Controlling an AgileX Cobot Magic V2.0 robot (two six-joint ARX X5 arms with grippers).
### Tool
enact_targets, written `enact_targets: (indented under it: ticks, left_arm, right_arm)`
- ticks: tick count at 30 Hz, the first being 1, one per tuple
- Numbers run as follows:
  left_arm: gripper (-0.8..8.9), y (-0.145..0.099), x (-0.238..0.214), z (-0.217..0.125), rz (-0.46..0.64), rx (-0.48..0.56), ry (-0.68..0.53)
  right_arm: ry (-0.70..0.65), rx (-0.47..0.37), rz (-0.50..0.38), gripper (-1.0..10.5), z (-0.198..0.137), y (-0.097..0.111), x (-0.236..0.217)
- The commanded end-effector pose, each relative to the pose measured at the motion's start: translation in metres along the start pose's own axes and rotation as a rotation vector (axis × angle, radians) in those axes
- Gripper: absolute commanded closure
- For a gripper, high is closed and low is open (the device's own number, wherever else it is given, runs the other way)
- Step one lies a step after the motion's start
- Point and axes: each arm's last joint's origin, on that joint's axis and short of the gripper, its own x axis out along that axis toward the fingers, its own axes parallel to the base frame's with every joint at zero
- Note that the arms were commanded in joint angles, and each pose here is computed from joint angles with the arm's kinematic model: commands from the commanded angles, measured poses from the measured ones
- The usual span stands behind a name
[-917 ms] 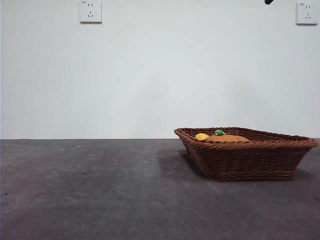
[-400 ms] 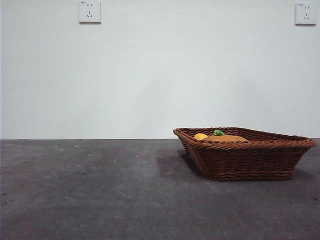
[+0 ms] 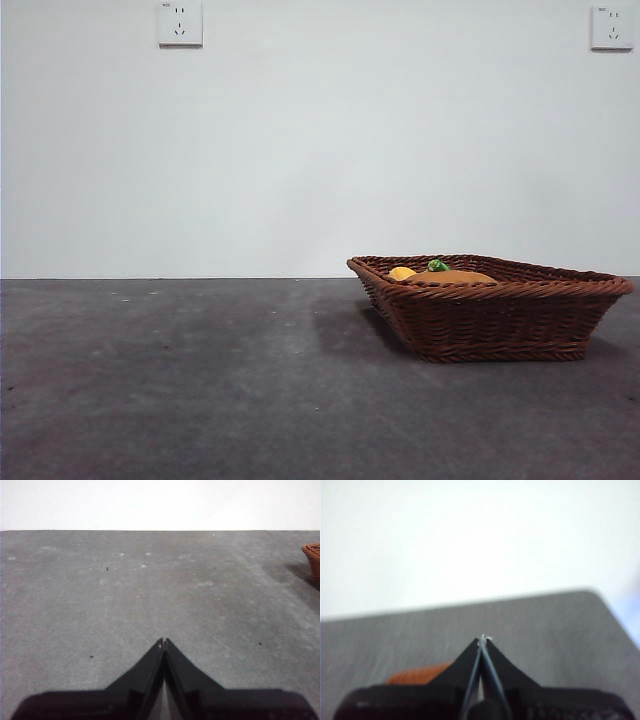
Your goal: Help me put the vegetables on the table into the basket
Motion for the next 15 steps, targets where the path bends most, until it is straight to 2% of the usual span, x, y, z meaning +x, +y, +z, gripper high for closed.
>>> enact_targets:
  ticks: [1, 7, 11, 15]
  left_arm:
    - [8.16, 0.001, 0.001, -0.004, 0.006, -0.005, 0.007]
    - [8.16, 0.001, 0.001, -0.004, 0.006, -0.005, 0.007]
    - [8.16, 0.001, 0.001, -0.004, 0.006, -0.005, 0.007]
    - [8.16, 0.001, 0.001, -0.004, 0.006, -0.004, 0.007]
  right_arm:
    - [-0.141, -0.014, -0.029, 9.5, -0.031, -0.009, -0.010]
    - [-0.292, -0.036, -0.180, 9.5, -0.131, -0.028, -0.009]
    - [-0.310, -0.050, -0.178, 9.5, -0.209, -0.035, -0.005]
    - [-0.289, -0.047, -0.182, 9.5, -0.265, -0.039, -0.003]
